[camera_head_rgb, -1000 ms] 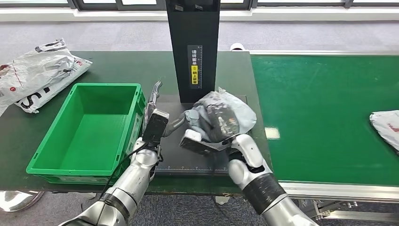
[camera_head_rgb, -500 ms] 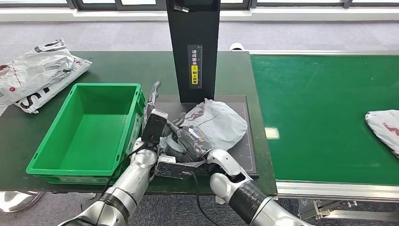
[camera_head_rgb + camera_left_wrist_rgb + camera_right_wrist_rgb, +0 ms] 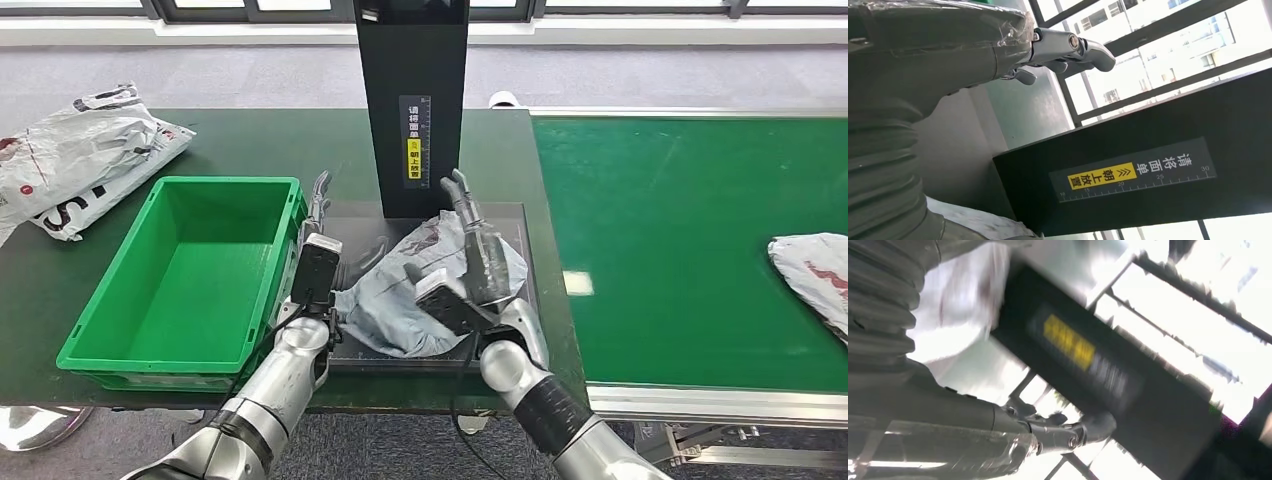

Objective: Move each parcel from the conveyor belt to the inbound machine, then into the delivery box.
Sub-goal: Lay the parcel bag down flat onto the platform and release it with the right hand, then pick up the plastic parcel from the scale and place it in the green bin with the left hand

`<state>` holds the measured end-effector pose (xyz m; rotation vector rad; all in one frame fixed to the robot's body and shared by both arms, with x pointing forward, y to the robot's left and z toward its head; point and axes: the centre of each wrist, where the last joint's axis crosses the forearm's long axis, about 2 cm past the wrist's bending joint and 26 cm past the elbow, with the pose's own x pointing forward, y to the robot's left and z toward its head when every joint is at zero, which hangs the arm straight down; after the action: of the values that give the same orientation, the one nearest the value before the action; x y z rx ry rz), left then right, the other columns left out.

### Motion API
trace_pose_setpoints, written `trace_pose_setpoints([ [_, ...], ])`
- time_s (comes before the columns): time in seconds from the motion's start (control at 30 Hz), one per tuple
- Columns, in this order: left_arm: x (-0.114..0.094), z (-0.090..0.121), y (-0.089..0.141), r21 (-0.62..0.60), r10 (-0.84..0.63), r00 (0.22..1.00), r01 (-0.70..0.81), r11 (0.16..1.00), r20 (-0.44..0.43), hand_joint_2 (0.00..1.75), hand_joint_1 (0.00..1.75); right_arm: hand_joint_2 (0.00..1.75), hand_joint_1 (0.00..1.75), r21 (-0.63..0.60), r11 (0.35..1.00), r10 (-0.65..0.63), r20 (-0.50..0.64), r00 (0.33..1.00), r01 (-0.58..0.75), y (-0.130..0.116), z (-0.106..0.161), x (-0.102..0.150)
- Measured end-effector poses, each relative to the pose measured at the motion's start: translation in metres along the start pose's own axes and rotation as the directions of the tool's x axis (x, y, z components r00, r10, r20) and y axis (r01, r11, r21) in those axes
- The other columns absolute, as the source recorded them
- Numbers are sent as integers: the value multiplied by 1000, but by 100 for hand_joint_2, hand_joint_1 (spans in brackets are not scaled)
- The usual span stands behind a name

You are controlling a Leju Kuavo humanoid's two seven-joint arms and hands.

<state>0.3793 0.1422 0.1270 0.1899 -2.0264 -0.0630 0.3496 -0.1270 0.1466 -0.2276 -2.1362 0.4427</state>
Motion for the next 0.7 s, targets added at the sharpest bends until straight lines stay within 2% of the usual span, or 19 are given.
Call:
trace_pose_setpoints([
  [0.13, -3, 6, -6, -122, -56, 998, 52, 991, -33, 175, 0, 175, 0, -129, 983, -135, -43, 990, 129, -23, -1, -17],
  [0.27, -8, 15, -13, -342, -157, 986, 126, 931, -64, 175, 0, 175, 0, -214, 955, -229, -90, 969, 206, -41, 2, -37],
  [0.37, -13, 25, -19, -553, -256, 966, 193, 811, -39, 175, 0, 175, 0, -262, 944, -241, -134, 961, 200, -55, 4, -51],
  [0.5, -18, 35, -27, -766, -405, 913, 291, 573, 44, 175, 0, 175, 0, -304, 938, -235, -196, 952, 169, -71, 10, -66],
  [0.63, -18, 33, -31, -850, -522, 833, 400, 343, 181, 175, 175, 175, 0, -332, 933, -222, -228, 948, 138, -84, 13, -73],
  [0.7, -17, 31, -32, -854, -546, 805, 437, 282, 232, 175, 175, 175, 0, -337, 933, -213, -239, 947, 125, -88, 16, -75],
])
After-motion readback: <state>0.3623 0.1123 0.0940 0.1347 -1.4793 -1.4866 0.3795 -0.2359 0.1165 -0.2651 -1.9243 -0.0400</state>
